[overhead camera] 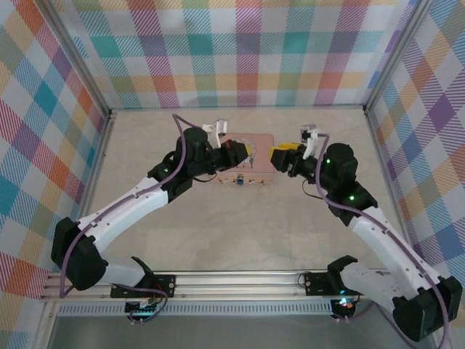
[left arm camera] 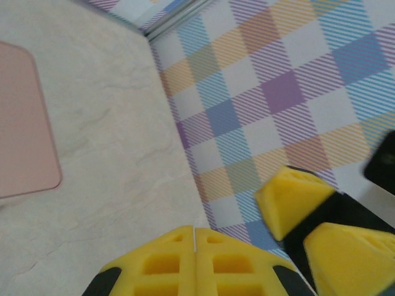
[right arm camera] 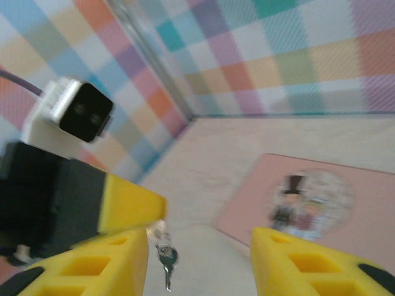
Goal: Unlock the padlock with the key
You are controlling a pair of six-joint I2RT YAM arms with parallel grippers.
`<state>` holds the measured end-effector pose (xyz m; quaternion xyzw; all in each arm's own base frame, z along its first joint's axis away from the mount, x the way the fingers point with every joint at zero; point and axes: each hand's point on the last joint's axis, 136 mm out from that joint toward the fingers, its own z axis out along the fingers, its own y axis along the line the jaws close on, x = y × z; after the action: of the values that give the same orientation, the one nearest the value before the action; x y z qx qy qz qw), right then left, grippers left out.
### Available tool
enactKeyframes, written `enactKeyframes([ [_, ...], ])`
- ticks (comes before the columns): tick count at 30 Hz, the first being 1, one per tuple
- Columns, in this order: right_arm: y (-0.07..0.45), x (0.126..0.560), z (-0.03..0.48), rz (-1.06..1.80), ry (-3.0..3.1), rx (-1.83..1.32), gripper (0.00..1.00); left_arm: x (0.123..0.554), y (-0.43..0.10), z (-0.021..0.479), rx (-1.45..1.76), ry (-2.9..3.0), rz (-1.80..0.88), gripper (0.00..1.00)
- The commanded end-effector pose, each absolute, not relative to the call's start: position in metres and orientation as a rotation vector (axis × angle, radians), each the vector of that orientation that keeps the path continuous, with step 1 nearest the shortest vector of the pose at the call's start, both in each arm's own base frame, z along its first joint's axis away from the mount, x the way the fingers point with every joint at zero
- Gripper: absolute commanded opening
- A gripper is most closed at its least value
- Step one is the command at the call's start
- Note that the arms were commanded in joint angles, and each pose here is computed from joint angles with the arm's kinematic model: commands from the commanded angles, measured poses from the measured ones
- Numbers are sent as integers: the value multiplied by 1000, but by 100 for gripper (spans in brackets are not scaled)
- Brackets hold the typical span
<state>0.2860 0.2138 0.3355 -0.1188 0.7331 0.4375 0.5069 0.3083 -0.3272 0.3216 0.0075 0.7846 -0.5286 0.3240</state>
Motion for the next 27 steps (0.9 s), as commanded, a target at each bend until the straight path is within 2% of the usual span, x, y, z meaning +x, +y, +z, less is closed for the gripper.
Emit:
enactKeyframes([
  [1, 240, 264, 362, 1483, 1659, -336, 47, 299, -328, 348, 111, 1927, -1460, 0],
  [7, 251, 268, 369, 1684, 1578, -322, 48, 291, -330, 363, 134, 1859, -1519, 0],
  [12, 254, 264, 369, 1739, 1562, -338, 42, 287, -332, 369, 141, 1839, -1534, 0],
  [22, 253, 268, 358, 1723, 1601, -303, 49, 285, -336, 378, 137, 1799, -1578, 0],
  [27, 255, 267, 361, 1738, 1589, -321, 43, 286, -338, 378, 129, 1794, -1590, 0],
])
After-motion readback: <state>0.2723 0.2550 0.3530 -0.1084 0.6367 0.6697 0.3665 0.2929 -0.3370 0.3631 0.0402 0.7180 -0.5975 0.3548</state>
